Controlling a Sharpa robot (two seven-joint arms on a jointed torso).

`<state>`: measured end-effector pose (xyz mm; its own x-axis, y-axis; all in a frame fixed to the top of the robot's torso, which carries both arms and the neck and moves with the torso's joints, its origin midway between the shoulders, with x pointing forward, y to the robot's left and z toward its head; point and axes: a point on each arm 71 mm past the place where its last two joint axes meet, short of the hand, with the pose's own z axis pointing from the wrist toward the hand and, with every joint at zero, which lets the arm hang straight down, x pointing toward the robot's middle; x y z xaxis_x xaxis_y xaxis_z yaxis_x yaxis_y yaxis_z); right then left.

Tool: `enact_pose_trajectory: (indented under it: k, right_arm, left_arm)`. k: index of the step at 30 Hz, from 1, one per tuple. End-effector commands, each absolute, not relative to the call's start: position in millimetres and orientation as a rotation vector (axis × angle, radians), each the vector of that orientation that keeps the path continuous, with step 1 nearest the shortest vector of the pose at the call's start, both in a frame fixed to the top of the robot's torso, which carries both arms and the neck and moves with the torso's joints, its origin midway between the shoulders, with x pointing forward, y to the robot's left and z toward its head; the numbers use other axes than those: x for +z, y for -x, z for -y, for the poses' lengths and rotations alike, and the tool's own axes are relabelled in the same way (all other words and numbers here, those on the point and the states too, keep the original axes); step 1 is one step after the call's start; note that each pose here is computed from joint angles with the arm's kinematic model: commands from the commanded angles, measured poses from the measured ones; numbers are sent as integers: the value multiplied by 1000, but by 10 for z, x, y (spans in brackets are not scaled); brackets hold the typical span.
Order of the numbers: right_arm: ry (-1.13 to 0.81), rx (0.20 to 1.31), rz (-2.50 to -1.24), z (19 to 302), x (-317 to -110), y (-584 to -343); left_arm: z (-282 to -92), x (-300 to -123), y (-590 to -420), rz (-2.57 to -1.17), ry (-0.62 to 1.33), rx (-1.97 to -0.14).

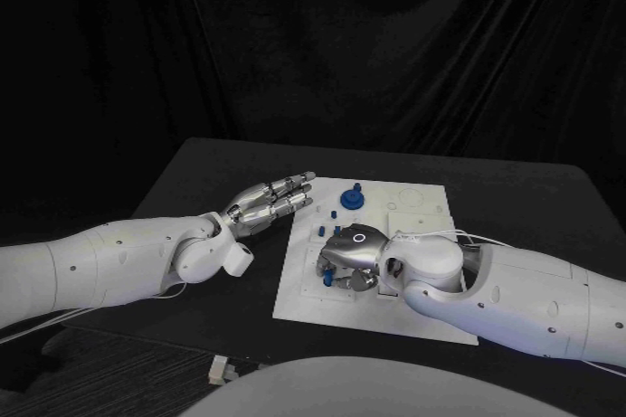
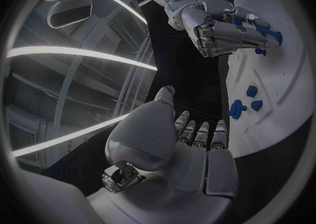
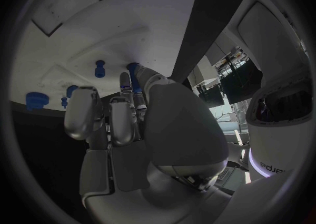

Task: Assemble the parts on the task board

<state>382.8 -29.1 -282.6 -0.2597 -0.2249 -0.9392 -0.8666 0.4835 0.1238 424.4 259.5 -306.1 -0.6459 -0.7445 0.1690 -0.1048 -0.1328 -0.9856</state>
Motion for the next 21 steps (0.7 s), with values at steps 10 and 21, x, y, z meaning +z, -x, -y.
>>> enact_pose_trajectory:
  k: [10, 21]
  right_arm:
    - [919, 835, -1725, 324, -2817, -3830]
    - [819, 862, -1582, 509, -2593, -3894]
  left_arm:
    - [-2580, -3038, -4243, -1642, 941, -1874]
    - [-2597, -3039, -4242, -1643, 943, -1867]
